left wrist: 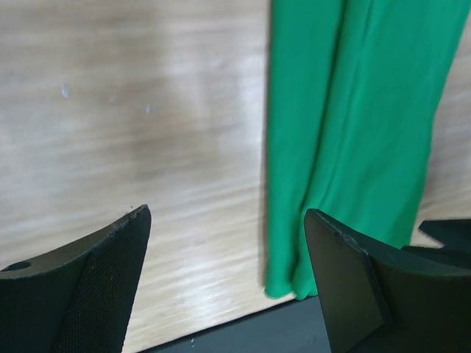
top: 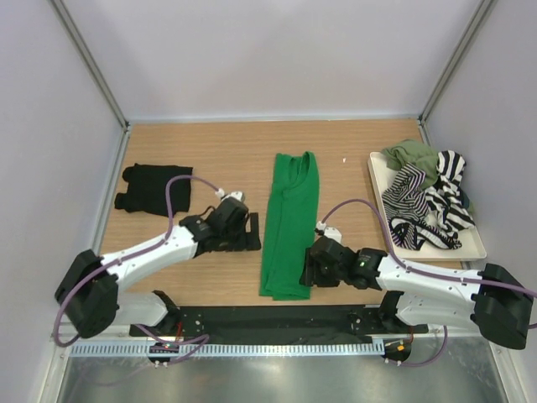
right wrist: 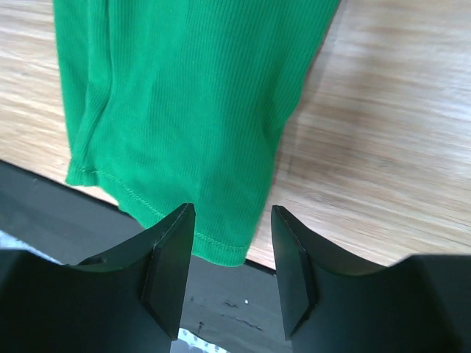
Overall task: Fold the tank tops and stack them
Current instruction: Fold the tank top
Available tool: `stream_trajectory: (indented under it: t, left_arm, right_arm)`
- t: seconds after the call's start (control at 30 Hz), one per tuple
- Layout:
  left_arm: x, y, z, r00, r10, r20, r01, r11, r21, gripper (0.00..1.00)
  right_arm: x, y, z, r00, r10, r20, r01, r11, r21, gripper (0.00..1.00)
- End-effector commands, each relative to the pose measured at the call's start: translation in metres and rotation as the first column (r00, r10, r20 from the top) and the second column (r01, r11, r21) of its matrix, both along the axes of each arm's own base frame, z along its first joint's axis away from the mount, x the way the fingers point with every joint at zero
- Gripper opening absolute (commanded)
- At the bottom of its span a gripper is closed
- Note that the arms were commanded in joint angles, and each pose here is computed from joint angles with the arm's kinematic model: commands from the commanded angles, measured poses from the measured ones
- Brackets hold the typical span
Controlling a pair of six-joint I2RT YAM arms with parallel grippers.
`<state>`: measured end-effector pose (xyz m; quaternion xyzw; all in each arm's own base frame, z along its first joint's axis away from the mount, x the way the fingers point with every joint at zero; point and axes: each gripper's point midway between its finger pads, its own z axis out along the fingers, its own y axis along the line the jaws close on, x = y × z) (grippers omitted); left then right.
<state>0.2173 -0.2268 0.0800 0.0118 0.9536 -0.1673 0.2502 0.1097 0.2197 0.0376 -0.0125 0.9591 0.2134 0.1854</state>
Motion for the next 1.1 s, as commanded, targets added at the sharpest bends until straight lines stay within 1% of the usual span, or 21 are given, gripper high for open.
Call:
stream_trajectory:
  t: [0.0,0.07,0.1,0.13,0.17,0.23,0.27,0.33,0.37,0.4,0.43,0.47,0.53,0.57,0.63,0.67,0.7,0.8,0.9,1.07]
  left_arm:
    - [-0.026,0.0,-0.001,0.999,0.045,0.005,-0.044,0.995,-0.086,0.85]
    - [-0.042,-0.005,0.001,0.999,0.037,-0.01,-0.038,0.989,-0.144,0.85]
    - [-0.056,-0.005,-0.009,0.999,0.009,-0.032,-0.013,0.99,-0.139,0.85]
    - [-0.062,-0.007,-0.009,0.999,0.003,-0.037,-0.008,0.988,-0.156,0.85]
    - [-0.067,-0.009,-0.011,0.998,0.011,-0.055,-0.02,0.985,-0.17,0.85]
    - [-0.08,-0.016,-0.02,0.997,-0.021,-0.079,0.005,0.981,-0.193,0.85]
    - [-0.082,-0.024,-0.02,0.996,-0.025,-0.088,0.004,0.974,-0.228,0.84]
    - [-0.092,-0.03,-0.025,0.992,-0.047,-0.113,0.019,0.971,-0.238,0.84]
    - [-0.094,-0.032,-0.03,0.991,-0.048,-0.123,0.019,0.974,-0.227,0.83]
    - [-0.1,-0.037,-0.03,0.99,-0.06,-0.128,0.029,0.973,-0.229,0.83]
    - [-0.102,-0.04,-0.031,0.99,-0.065,-0.129,0.034,0.973,-0.228,0.83]
    - [-0.106,-0.044,-0.034,0.988,-0.073,-0.136,0.041,0.974,-0.224,0.83]
    - [-0.115,-0.054,-0.034,0.985,-0.094,-0.146,0.059,0.972,-0.228,0.82]
    - [-0.119,-0.058,-0.04,0.983,-0.102,-0.15,0.068,0.974,-0.216,0.82]
    - [-0.12,-0.063,-0.043,0.982,-0.092,-0.163,0.055,0.974,-0.22,0.79]
    - [-0.122,-0.069,-0.043,0.981,-0.104,-0.167,0.062,0.969,-0.239,0.76]
    - [-0.124,-0.07,-0.049,0.978,-0.106,-0.178,0.063,0.971,-0.232,0.69]
    - [-0.126,-0.072,-0.057,0.978,-0.082,-0.19,0.039,0.975,-0.218,0.58]
    - [-0.127,-0.067,-0.062,0.979,-0.051,-0.197,0.01,0.979,-0.205,0.57]
    - [-0.127,-0.059,-0.058,0.983,-0.022,-0.184,-0.022,0.973,-0.231,0.59]
  right_arm:
    - [-0.005,0.014,0.005,1.0,-0.014,-0.025,0.016,0.994,0.106,0.52]
    - [-0.008,0.016,0.002,0.999,-0.004,-0.04,0.009,0.993,0.12,0.51]
    - [-0.01,0.015,-0.002,0.999,-0.004,-0.046,0.009,0.993,0.12,0.51]
    - [-0.012,0.015,-0.003,0.999,-0.007,-0.05,0.013,0.992,0.123,0.51]
    - [-0.018,0.018,-0.003,0.997,0.014,-0.073,-0.004,0.99,0.139,0.47]
    - [-0.021,0.015,-0.008,0.996,0.007,-0.087,0.004,0.992,0.129,0.44]
    - [-0.023,0.013,-0.009,0.996,0.006,-0.093,0.005,0.992,0.124,0.37]
    - [-0.025,0.007,-0.013,0.995,-0.004,-0.1,0.014,0.994,0.105,0.26]
    - [-0.027,0.002,-0.016,0.994,-0.014,-0.112,0.023,0.996,0.084,0.16]
    - [-0.029,-0.001,-0.015,0.994,-0.016,-0.111,0.025,0.996,0.082,0.14]
    - [-0.023,-0.006,-0.015,0.996,-0.043,-0.084,0.048,0.997,0.064,0.14]
    - [-0.025,-0.011,-0.016,0.995,-0.047,-0.086,0.052,0.998,0.048,0.14]
    - [-0.025,-0.012,-0.013,0.996,-0.052,-0.077,0.057,0.996,0.069,0.15]
    - [-0.026,-0.012,-0.013,0.996,-0.051,-0.078,0.057,0.996,0.075,0.17]
    - [-0.026,-0.01,-0.012,0.996,-0.045,-0.079,0.052,0.995,0.08,0.19]
    - [-0.026,-0.011,-0.012,0.996,-0.045,-0.079,0.051,0.996,0.075,0.2]
    - [-0.026,-0.012,-0.013,0.996,-0.045,-0.077,0.051,0.996,0.067,0.2]
    - [-0.026,-0.013,-0.015,0.996,-0.045,-0.078,0.049,0.997,0.059,0.2]
    - [-0.027,-0.016,-0.017,0.996,-0.047,-0.078,0.052,0.997,0.055,0.2]
    - [-0.029,-0.021,-0.016,0.996,-0.051,-0.07,0.055,0.997,0.058,0.19]
